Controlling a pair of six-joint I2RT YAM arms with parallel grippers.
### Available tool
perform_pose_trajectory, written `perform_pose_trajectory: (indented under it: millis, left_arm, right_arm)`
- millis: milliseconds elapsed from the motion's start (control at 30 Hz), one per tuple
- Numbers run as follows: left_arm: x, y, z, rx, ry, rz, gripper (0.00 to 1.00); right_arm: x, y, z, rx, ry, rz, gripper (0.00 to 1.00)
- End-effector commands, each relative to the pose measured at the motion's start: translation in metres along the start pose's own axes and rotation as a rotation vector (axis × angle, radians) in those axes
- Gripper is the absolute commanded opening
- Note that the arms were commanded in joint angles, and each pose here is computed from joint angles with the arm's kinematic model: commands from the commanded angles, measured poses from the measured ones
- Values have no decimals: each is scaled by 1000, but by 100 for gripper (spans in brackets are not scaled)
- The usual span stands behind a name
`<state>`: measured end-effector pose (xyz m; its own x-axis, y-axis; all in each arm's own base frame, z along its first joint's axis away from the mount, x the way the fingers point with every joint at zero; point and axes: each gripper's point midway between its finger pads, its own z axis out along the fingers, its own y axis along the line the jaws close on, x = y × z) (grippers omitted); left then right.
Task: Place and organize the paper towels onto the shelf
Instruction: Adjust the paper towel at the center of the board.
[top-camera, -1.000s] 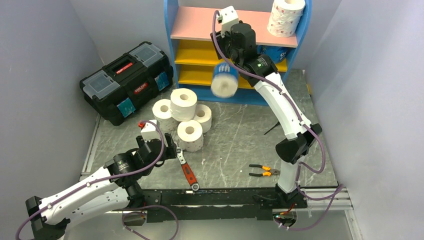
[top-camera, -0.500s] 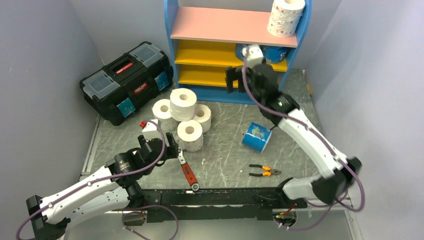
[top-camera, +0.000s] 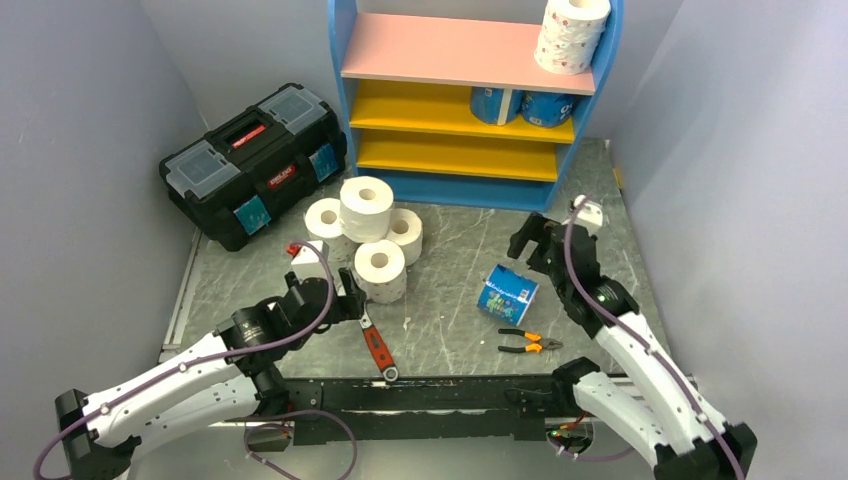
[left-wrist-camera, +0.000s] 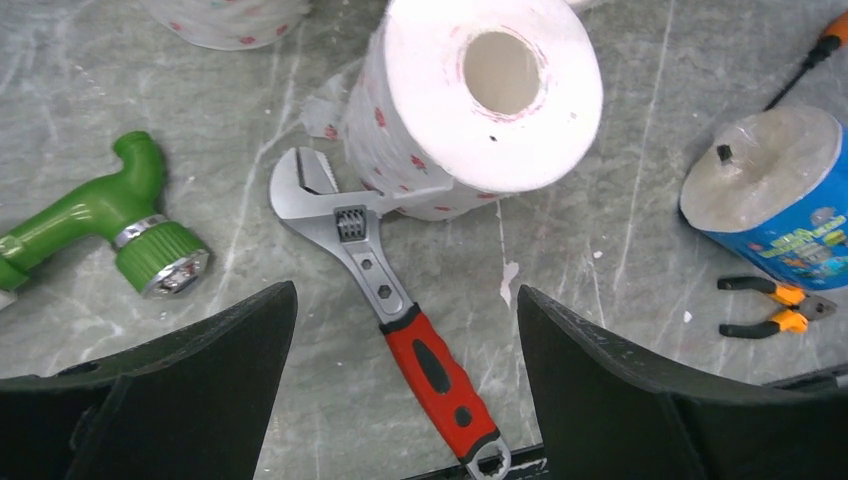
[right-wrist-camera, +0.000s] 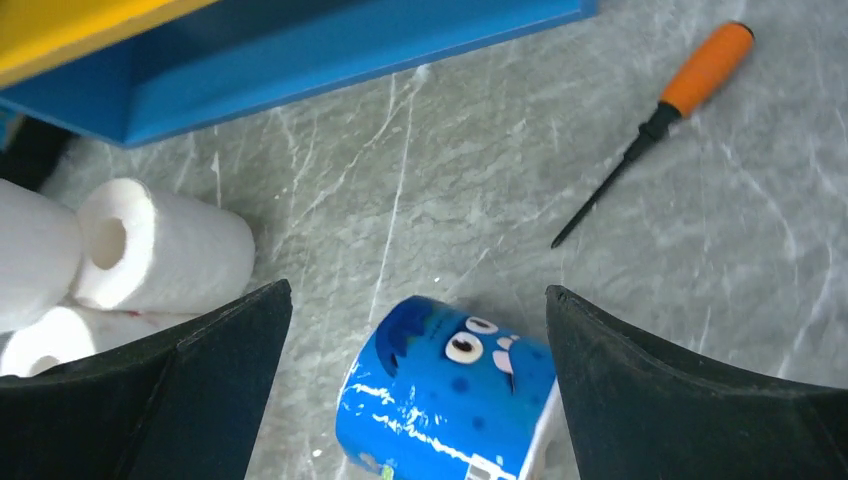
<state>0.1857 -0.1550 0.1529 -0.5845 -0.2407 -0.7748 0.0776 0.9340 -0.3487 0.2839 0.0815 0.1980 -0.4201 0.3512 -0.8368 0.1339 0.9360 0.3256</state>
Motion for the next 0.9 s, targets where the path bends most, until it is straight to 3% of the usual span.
perform_pose_trajectory:
  millis: [0, 233, 467, 633, 867]
  left_arm:
    - [3, -21, 3, 107, 7, -10, 88]
    - [-10, -79, -3, 407, -51, -17, 90]
    - [-28, -144, -20, 702, -91, 3, 91]
    - [-34, -162, -22, 770, -104, -5, 92]
    - [-24, -159, -15, 740, -60, 8, 91]
  right_arm:
    - [-7, -16, -25, 48, -71, 234, 100]
    - [21, -37, -52, 94, -3, 371, 100]
    - [54, -25, -59, -65, 40, 487, 100]
    - [76, -22, -44, -117, 51, 530, 100]
    - [95, -19, -21, -135, 68, 534, 100]
